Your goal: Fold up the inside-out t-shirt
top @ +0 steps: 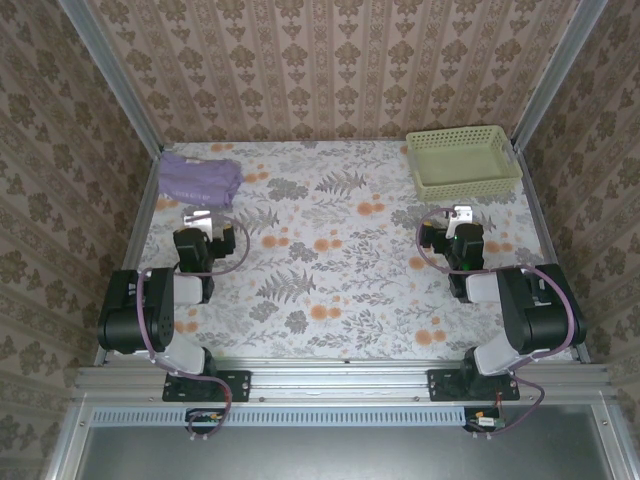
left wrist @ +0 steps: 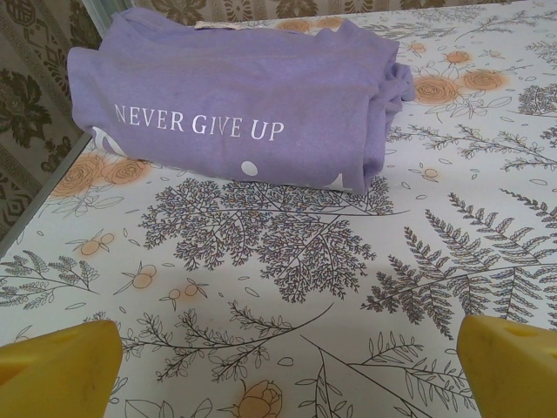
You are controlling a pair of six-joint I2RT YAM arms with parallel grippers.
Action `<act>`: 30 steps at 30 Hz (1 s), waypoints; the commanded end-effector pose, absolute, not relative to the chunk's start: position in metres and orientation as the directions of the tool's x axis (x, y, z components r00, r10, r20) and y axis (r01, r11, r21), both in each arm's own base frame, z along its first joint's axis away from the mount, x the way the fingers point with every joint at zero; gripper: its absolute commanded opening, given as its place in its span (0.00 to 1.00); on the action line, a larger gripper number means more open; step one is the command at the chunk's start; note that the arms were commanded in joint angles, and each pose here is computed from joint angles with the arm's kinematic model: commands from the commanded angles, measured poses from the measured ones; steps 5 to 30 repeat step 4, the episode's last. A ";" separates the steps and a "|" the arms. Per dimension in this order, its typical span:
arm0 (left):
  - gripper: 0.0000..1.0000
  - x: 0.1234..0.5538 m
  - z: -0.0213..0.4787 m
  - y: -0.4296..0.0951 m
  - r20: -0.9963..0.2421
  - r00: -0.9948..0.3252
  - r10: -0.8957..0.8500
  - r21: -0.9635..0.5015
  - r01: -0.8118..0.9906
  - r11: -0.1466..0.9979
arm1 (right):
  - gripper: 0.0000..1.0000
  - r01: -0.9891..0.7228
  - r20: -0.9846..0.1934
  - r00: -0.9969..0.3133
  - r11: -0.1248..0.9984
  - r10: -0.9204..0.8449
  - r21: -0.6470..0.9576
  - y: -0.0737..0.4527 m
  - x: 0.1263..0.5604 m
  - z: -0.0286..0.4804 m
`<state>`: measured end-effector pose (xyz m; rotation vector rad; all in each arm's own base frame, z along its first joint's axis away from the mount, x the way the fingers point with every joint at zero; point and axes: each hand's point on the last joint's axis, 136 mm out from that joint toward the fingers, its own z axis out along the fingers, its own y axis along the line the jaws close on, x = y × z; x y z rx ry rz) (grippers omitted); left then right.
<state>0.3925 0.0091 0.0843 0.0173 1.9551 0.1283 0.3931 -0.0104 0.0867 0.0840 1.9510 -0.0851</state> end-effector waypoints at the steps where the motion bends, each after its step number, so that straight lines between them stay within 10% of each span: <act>1: 1.00 0.398 0.096 0.007 -0.935 -0.343 0.088 0.110 -0.047 0.993 | 1.00 0.117 -0.941 -0.336 0.993 0.033 -0.007 -0.012 0.399 0.098; 30: 1.00 0.398 0.095 0.007 -0.935 -0.343 0.088 0.110 -0.047 0.993 | 1.00 0.117 -0.943 -0.332 0.993 0.033 -0.006 -0.012 0.399 0.099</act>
